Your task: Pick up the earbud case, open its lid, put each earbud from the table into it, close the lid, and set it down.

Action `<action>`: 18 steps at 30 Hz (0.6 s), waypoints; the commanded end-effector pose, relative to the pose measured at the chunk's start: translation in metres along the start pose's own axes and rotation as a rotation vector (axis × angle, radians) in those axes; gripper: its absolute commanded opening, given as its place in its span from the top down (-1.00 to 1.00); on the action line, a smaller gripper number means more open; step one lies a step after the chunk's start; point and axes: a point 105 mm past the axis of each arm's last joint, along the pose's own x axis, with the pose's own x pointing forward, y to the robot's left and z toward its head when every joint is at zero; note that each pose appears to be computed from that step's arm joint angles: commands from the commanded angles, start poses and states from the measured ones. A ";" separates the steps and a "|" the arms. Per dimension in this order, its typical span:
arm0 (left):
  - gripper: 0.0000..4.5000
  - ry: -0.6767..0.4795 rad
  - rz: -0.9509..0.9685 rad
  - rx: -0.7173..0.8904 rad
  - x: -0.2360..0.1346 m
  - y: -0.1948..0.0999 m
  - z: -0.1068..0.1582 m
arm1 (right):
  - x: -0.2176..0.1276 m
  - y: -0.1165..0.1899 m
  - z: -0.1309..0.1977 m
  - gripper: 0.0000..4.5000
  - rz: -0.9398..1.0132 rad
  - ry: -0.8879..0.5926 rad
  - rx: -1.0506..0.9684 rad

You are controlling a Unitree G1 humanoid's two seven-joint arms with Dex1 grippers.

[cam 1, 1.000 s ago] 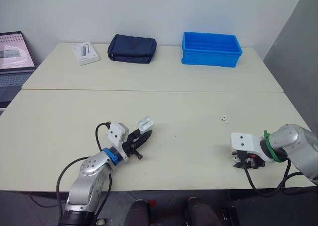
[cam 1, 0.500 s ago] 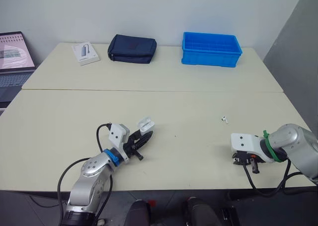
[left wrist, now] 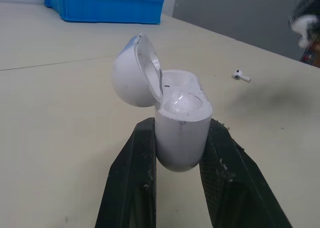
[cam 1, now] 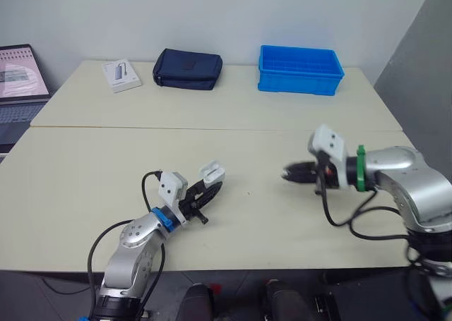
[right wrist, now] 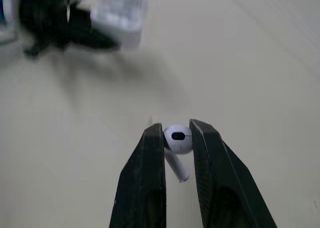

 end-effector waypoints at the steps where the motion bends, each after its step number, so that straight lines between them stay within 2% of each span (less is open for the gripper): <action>1: 0.65 -0.087 -0.042 0.042 0.008 -0.009 0.023 | 0.009 0.005 0.030 0.84 -0.063 -0.263 0.009; 9: 0.65 -0.109 -0.070 0.079 0.014 -0.011 0.032 | 0.043 0.039 0.040 0.84 -0.007 -0.523 0.214; 18: 0.65 -0.116 -0.083 0.089 0.017 -0.011 0.036 | 0.070 0.057 0.031 0.84 0.023 -0.564 0.204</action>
